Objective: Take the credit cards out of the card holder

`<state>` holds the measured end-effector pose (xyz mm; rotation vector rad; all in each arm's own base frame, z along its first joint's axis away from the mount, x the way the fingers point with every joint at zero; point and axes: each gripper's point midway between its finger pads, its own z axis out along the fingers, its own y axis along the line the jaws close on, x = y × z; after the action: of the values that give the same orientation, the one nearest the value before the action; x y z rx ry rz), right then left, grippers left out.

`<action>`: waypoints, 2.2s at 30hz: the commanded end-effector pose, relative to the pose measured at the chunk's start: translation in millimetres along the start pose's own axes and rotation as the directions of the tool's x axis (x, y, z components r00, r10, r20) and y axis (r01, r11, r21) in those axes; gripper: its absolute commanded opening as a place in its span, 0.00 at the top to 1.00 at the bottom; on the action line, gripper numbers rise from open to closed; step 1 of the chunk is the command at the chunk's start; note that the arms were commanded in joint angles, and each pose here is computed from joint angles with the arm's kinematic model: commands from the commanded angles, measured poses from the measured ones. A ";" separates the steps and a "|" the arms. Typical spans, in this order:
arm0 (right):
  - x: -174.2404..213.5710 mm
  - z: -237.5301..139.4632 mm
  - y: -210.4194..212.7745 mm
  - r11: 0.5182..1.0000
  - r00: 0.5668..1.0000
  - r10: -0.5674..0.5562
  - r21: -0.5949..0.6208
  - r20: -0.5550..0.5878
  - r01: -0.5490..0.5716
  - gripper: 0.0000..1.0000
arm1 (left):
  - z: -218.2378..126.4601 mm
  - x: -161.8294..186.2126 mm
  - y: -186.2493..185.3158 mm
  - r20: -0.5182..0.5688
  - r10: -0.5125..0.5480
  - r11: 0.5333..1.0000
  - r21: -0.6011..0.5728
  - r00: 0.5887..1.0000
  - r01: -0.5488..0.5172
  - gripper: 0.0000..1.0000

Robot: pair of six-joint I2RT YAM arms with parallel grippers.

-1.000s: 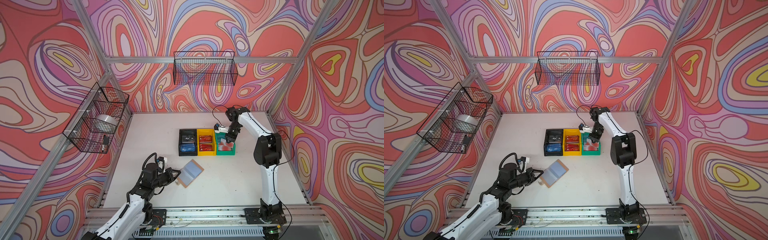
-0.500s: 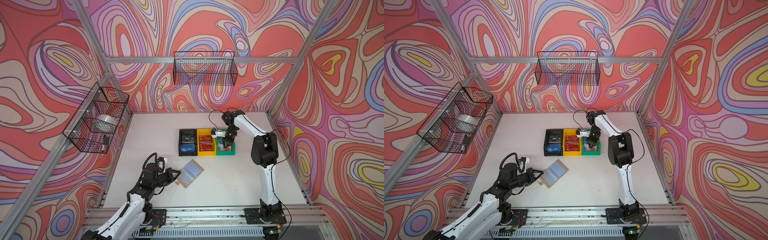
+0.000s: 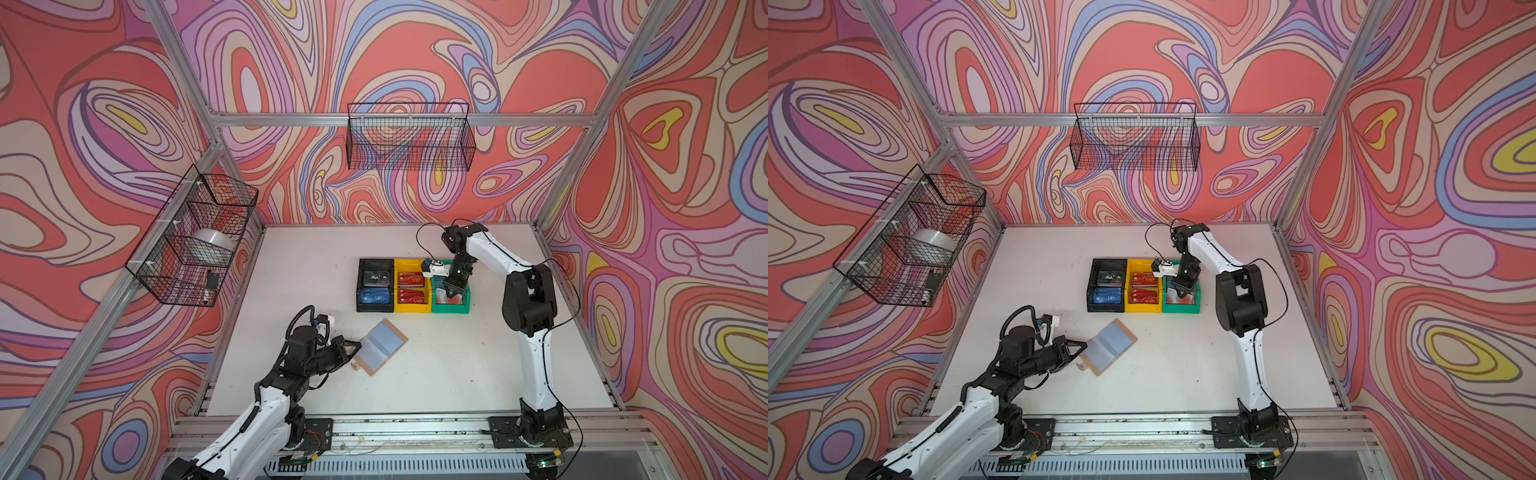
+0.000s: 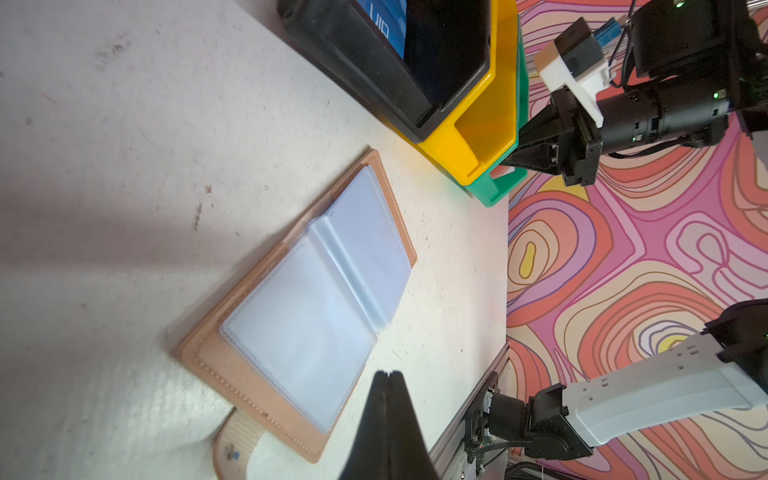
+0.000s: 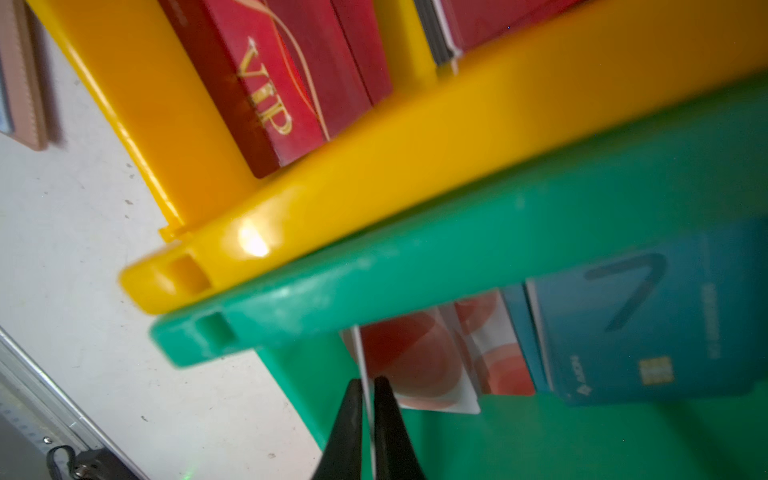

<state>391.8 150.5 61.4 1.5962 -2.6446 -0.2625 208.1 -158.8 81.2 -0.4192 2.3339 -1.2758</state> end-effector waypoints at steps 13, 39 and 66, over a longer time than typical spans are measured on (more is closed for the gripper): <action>-28.2 -64.3 -36.2 0.942 0.976 0.012 0.325 0.217 -0.084 0.68 | 1.7 -0.9 3.4 -0.001 -0.007 1.000 -0.021 1.000 0.007 1.00; -136.2 20.1 193.6 0.948 0.850 0.203 -0.316 0.486 -0.045 0.90 | 11.9 9.0 48.3 -0.020 -0.091 0.981 -0.172 0.996 0.087 1.00; -77.2 115.8 167.6 0.922 0.912 0.372 -0.181 0.170 -0.343 0.92 | 11.0 13.2 64.4 0.001 -0.101 0.974 -0.205 0.995 0.099 1.00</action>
<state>275.7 350.1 24.0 1.1818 -2.8971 -0.9469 197.8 -140.3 19.3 -0.5985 2.5022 -1.0962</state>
